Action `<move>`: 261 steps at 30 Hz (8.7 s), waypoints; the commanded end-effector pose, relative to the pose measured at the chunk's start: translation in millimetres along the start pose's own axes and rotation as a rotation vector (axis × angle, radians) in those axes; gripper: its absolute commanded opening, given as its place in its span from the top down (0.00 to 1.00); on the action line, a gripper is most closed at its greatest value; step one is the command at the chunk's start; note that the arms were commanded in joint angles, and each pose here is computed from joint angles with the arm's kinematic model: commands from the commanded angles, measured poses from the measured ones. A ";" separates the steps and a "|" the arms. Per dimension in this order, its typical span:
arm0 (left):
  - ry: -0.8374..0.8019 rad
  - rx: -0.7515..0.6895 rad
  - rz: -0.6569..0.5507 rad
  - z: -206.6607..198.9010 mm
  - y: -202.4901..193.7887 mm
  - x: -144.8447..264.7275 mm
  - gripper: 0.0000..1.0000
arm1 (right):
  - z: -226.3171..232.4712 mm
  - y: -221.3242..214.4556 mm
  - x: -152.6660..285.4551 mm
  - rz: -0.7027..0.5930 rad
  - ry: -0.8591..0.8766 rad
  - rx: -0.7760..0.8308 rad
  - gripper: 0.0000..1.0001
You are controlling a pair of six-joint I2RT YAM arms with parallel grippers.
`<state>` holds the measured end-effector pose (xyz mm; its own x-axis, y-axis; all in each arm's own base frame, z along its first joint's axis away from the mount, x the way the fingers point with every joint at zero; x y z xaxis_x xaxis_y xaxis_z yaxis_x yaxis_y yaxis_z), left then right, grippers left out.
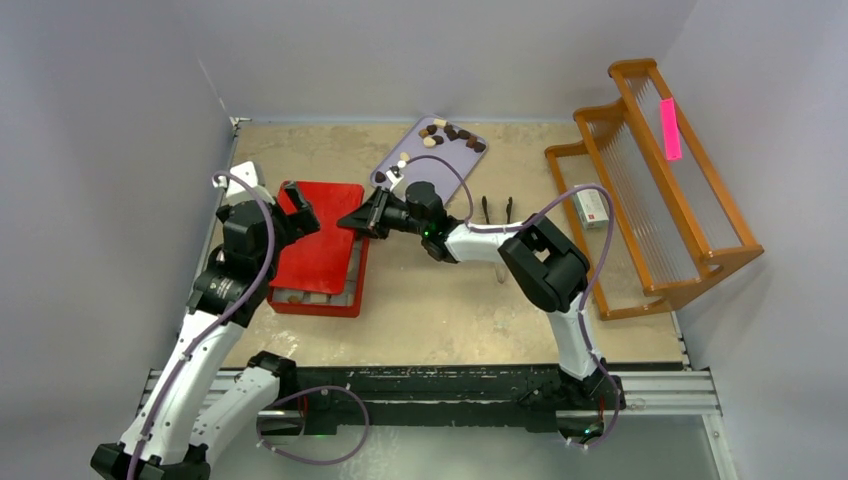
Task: Pack the chocolate
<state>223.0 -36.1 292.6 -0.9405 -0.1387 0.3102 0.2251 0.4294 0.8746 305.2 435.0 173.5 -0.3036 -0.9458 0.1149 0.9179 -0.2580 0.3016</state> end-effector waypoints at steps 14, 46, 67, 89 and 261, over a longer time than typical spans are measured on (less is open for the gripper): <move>0.085 0.069 0.166 -3.4 -25.9 -30.4 0.00 | -11.5 -0.7 -5.8 -0.010 -0.065 0.013 1.00; 0.291 0.148 0.249 38.1 -49.0 -64.4 0.00 | -37.4 -13.3 -2.4 0.045 -0.157 0.031 1.00; 0.354 0.112 0.254 46.1 -50.4 -65.1 0.00 | -20.7 -15.2 -5.9 0.102 -0.072 0.068 1.00; 0.344 0.109 0.282 45.1 -54.7 -65.6 0.00 | -34.7 -12.6 -2.9 0.009 -0.065 -0.020 1.00; 0.063 0.263 0.409 -5.9 -35.1 -125.2 0.05 | -8.9 48.4 91.0 -0.013 -0.471 0.547 0.66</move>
<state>343.1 -21.0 187.5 -0.6742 0.0187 0.7383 0.4994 0.7480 0.4372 331.1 357.8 147.1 -0.4253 -0.7398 0.5214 0.7828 -0.0116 0.6222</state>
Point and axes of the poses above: each gripper's point midway between its finger pads, its own x axis back along the fingers, its own z axis along the line the jaws close on, y = z × x, the point moved 6 cm from there along x, back along the fingers, and after that the axes turned 7 degrees about x, right-handed, at the moved point
